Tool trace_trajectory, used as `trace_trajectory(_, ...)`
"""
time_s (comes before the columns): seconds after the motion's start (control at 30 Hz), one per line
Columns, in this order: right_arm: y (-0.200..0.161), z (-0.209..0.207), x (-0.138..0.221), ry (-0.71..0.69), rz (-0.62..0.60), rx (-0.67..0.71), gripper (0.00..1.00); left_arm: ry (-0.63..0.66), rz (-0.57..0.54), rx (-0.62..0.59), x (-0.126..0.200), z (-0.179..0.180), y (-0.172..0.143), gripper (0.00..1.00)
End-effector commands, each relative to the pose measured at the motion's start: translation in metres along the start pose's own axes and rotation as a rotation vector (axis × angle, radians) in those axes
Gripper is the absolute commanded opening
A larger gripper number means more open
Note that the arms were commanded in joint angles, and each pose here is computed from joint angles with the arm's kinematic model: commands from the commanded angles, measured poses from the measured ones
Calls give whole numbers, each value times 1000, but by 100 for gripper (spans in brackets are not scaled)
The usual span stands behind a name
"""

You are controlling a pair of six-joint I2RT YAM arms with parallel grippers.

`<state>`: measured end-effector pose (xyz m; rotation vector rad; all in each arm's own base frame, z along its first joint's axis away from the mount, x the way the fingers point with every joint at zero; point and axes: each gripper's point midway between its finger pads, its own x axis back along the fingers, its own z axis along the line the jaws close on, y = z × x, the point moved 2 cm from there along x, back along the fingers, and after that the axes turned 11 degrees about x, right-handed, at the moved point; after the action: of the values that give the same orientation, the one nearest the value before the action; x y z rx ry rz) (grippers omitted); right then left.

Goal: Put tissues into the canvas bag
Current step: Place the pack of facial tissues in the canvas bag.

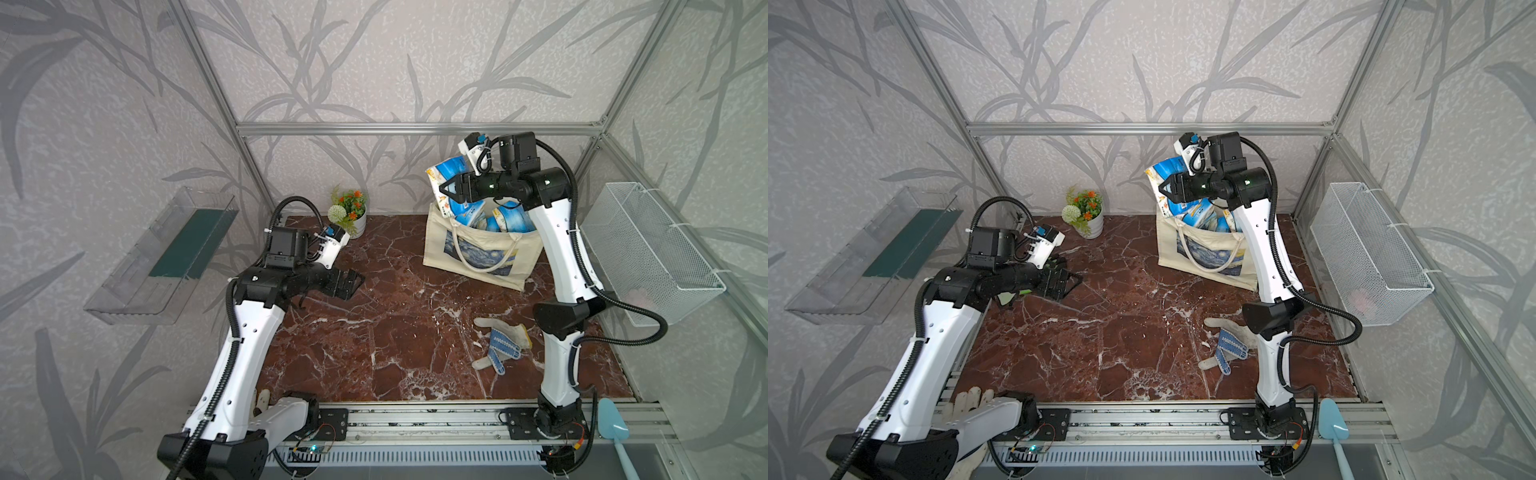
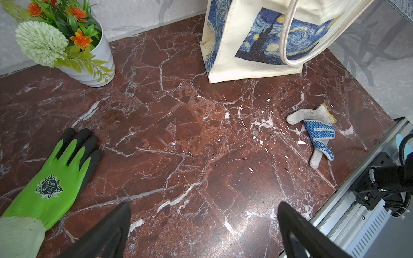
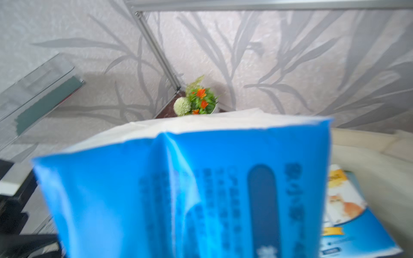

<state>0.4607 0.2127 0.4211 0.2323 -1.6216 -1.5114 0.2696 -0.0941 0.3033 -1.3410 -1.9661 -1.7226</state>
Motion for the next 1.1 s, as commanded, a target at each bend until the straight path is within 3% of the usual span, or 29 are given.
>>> trace_trajectory(0.0, -18, -39, 11, -114, 63, -68, 62, -12, -4, 0, 4, -2, 3, 100)
trace_trajectory(0.13, -44, -94, 16, -295, 140, -136, 63, -16, 0, 1, 2, -2, 3, 100)
trace_trajectory(0.23, -62, -113, 18, -378, 202, -154, 63, -19, 4, 3, 1, -2, 2, 100)
trace_trajectory(0.53, -117, -131, 7, -460, 405, -206, 63, -27, 8, 9, -1, -2, 1, 100)
trace_trajectory(0.63, -132, -143, 12, -544, 476, -208, 63, -28, 7, 8, -1, -2, 1, 100)
trace_trajectory(0.87, -141, -160, 35, -711, 563, -159, 63, -28, 9, 9, -2, -2, 0, 100)
trace_trajectory(1.07, -152, -151, 26, -633, 610, -154, 65, -26, 14, 10, -3, -1, -2, 100)
